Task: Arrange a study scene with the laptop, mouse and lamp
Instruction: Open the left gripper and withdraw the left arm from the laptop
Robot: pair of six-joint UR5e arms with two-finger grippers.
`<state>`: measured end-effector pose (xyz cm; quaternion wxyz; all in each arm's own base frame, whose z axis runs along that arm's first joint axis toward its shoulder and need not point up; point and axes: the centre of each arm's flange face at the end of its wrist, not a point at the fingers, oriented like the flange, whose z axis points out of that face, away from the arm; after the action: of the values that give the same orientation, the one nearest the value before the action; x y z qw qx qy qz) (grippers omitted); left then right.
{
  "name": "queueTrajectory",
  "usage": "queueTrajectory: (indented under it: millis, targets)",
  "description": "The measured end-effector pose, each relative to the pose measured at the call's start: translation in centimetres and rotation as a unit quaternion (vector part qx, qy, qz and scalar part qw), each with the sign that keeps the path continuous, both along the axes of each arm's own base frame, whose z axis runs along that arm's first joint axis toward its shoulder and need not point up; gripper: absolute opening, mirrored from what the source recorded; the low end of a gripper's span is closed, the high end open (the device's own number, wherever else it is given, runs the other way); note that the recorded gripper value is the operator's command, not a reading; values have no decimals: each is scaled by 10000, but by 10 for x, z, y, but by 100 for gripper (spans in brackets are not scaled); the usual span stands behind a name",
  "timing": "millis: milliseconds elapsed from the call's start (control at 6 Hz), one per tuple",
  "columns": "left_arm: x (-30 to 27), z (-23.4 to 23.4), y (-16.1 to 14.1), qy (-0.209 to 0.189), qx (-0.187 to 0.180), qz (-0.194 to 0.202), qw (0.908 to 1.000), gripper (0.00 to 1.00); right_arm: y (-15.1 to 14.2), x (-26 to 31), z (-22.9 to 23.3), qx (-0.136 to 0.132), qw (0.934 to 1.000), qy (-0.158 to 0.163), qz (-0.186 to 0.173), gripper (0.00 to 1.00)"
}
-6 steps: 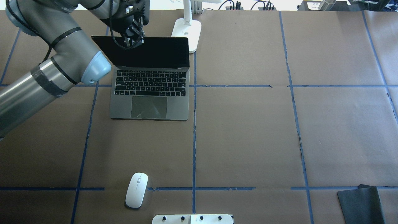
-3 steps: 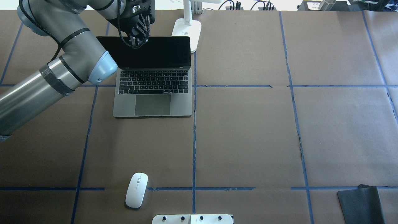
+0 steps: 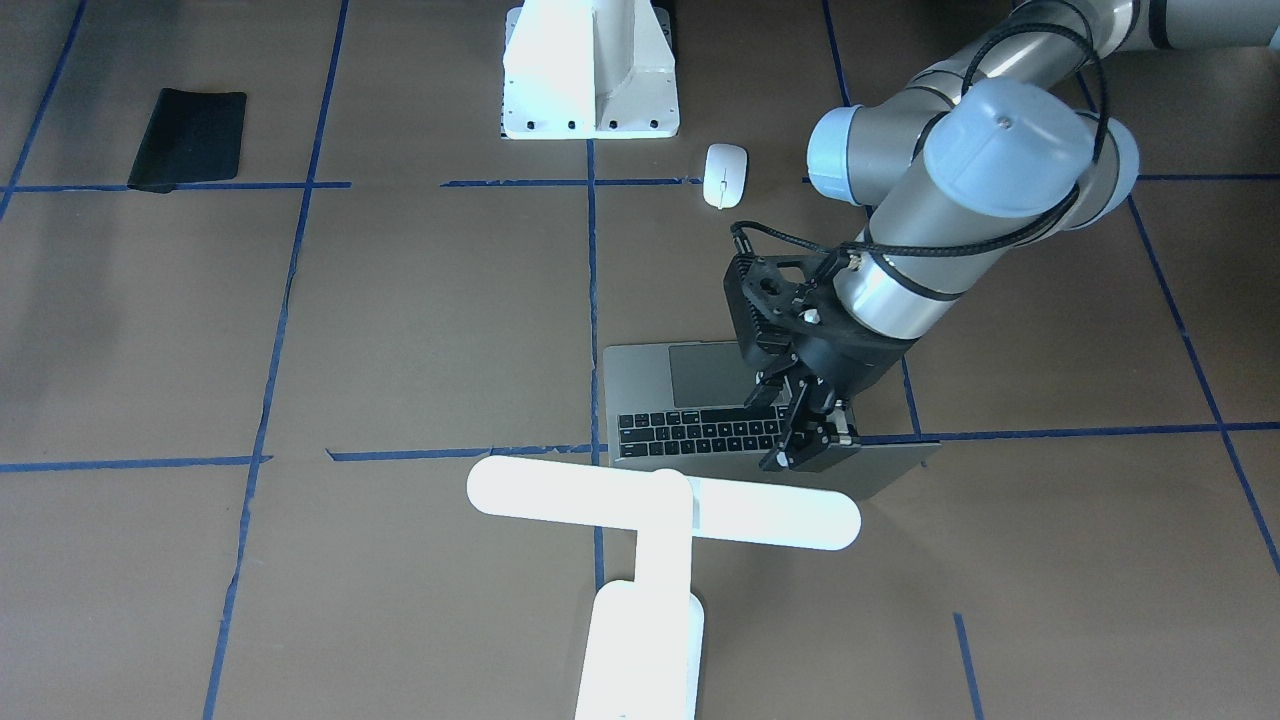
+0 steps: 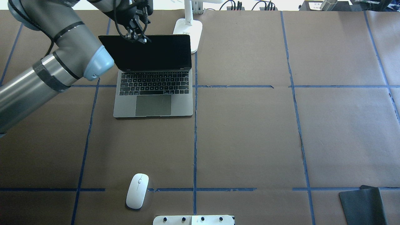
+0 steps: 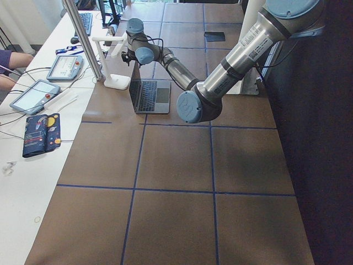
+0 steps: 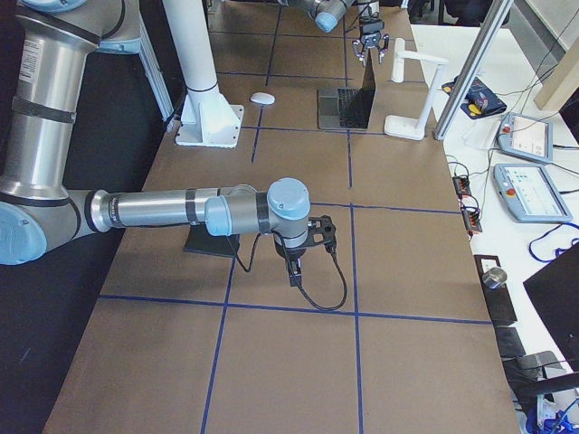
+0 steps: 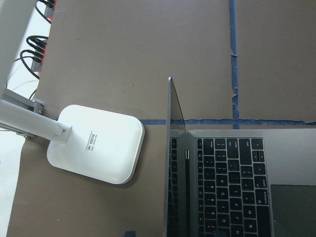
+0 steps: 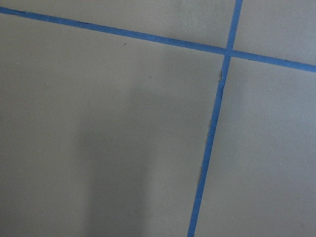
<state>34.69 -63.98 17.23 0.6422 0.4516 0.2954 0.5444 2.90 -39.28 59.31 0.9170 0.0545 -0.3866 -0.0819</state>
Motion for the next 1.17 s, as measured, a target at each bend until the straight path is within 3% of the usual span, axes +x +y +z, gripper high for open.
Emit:
queueTrajectory:
  millis: [333, 500, 667, 833, 1000, 1167]
  targets:
    - [-66, 40, 20, 105, -271, -17, 9996, 71, 0, 0, 0, -5, 10000, -13, 2, 100]
    - [-93, 67, 42, -35, -625, -57, 9980, 72, 0, -1, -2, 6, 10000, -71, -5, 100]
    - [-116, 87, 64, -381, -1280, -137, 9910, 77, -1, -2, -5, 44, 9999, -140, -21, 100]
    - [-136, 107, 79, -787, -2047, -244, 9753, 99, -2, -4, -8, 135, 9997, -176, -45, 100]
    - [-159, 138, 87, -1074, -2803, -466, 9528, 100, -3, -9, -12, 250, 9994, -194, -121, 100]
    - [-187, 191, 101, -1216, -3772, -962, 9131, 100, -4, -24, -19, 349, 9987, -188, -311, 100]
